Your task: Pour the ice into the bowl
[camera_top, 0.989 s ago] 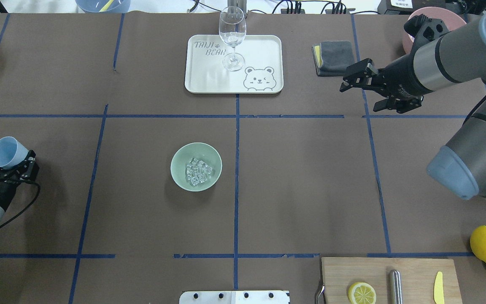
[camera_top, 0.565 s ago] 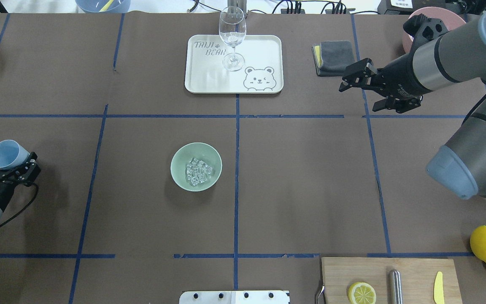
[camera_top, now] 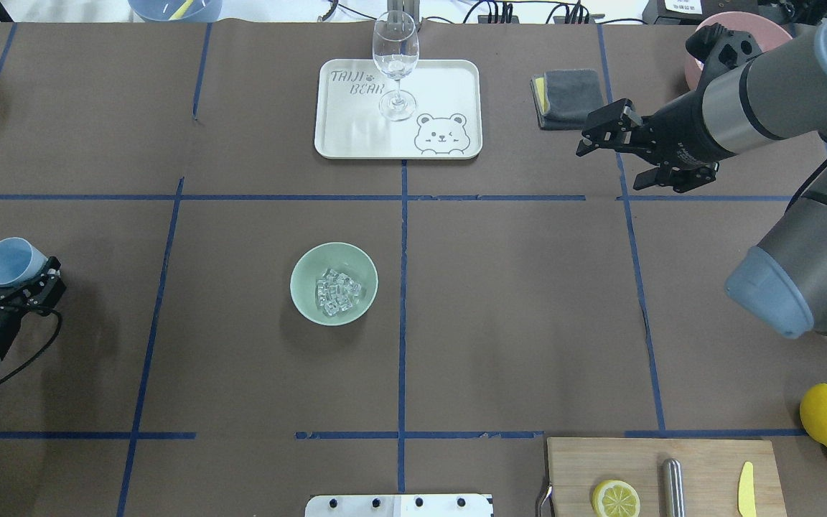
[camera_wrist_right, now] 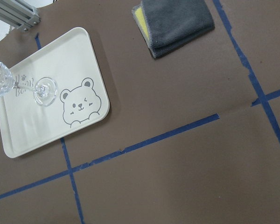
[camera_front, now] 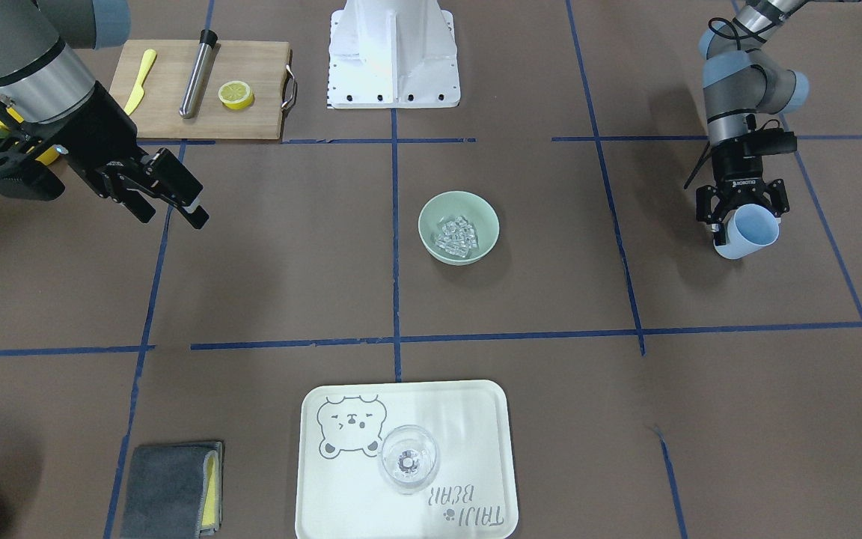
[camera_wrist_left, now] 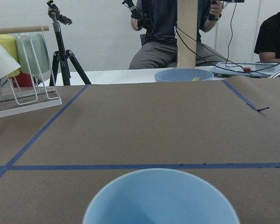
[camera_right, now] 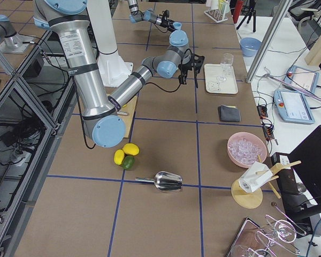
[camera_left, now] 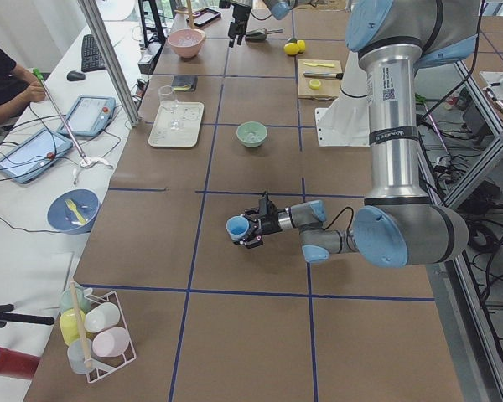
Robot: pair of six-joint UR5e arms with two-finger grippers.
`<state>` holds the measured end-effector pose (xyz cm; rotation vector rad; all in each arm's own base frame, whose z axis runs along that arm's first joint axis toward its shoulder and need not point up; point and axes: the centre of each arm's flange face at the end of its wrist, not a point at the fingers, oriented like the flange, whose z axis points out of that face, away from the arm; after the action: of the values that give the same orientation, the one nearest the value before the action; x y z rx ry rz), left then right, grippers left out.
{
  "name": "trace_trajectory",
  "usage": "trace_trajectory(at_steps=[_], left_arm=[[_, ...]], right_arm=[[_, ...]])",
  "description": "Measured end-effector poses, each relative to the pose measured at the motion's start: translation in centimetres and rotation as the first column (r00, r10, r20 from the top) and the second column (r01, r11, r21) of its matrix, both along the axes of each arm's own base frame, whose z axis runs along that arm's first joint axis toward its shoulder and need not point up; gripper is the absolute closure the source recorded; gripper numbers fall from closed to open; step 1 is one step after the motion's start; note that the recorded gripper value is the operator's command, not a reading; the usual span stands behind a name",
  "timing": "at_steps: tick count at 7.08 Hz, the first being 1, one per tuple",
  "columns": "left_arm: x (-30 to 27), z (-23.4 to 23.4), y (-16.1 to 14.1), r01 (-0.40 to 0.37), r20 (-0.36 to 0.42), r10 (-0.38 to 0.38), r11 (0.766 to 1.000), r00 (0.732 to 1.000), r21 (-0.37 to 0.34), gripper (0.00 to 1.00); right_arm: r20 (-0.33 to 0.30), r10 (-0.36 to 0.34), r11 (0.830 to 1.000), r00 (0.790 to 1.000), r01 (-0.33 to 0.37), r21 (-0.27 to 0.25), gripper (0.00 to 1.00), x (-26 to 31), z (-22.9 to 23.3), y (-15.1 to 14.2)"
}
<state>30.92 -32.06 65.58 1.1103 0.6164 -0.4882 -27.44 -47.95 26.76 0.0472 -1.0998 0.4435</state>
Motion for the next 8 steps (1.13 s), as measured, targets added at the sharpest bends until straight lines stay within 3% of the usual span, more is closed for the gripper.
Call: trace_trajectory(at_steps=[8], left_arm=[[0.1,-0.2,0.8,-0.009,-0.006,0.009,1.0,1.0,0.008,0.0]], right_arm=[[-0.008,0.002,1.0,1.0,-0.002,-0.013,0.0,0.7,-1.1,0.4]])
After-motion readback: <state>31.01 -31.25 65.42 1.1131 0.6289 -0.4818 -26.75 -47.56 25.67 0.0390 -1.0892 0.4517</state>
